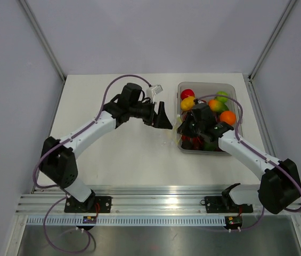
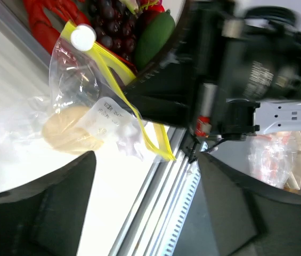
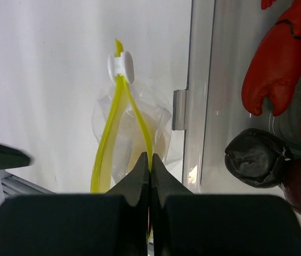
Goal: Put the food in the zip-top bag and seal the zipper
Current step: Place the fake food in the zipper food storage bag, then zip the zipper food storage bag at the center of the board.
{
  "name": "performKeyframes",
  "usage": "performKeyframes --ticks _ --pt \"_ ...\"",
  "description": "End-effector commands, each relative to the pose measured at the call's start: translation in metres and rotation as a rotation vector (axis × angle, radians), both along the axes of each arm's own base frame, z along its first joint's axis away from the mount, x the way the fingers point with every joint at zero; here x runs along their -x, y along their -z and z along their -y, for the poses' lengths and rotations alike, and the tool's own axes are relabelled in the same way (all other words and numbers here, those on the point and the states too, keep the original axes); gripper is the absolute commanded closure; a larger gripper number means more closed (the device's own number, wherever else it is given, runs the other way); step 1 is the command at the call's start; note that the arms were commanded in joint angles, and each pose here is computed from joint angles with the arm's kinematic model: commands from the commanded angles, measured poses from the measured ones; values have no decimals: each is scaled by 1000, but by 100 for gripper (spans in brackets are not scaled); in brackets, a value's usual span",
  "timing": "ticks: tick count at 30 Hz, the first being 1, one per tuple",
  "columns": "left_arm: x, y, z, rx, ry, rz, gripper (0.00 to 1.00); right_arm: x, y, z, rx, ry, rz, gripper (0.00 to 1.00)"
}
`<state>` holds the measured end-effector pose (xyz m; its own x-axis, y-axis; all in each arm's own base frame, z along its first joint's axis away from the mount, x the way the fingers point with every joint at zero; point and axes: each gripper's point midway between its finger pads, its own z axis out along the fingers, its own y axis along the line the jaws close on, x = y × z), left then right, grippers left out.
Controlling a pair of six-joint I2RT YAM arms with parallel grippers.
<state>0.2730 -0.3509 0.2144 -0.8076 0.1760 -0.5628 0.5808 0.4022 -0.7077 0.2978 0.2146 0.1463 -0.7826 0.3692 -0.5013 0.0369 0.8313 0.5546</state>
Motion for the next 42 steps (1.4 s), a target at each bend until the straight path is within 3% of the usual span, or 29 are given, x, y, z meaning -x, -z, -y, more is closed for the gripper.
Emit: performKeyframes --ticks 1,3,7,11,13,15,17,20,23,33,42 --pt "0 -54 -30 -21 -33 281 16 -5 -25 -13 -36 -98 73 100" --pt "-7 -52 -43 -75 -95 328 18 -2 -35 -24 -73 -173 107 100" --pt "-7 -60 -58 -53 -156 362 46 9 -48 -35 -64 -355 189 100" --pt "1 -68 -58 -22 -109 408 62 27 -59 -48 -94 -543 217 100" --pt "2 -65 -61 -45 -54 497 60 31 -63 -51 -88 -604 221 100" --pt "1 -60 -69 -75 -31 590 51 38 -69 -55 -102 -673 239 100" --pt "15 -61 -66 -22 84 681 43 44 -70 -56 -113 -712 227 100" --pt "41 -65 -64 68 218 762 43 52 -71 -57 -112 -768 231 100" --pt "50 -68 -65 147 251 802 43 58 -73 -56 -117 -810 238 100" --pt "39 -49 -59 177 286 694 43 65 -82 -59 -136 -869 262 100" --pt "33 -49 -45 258 312 649 50 66 -88 -60 -145 -881 277 100"
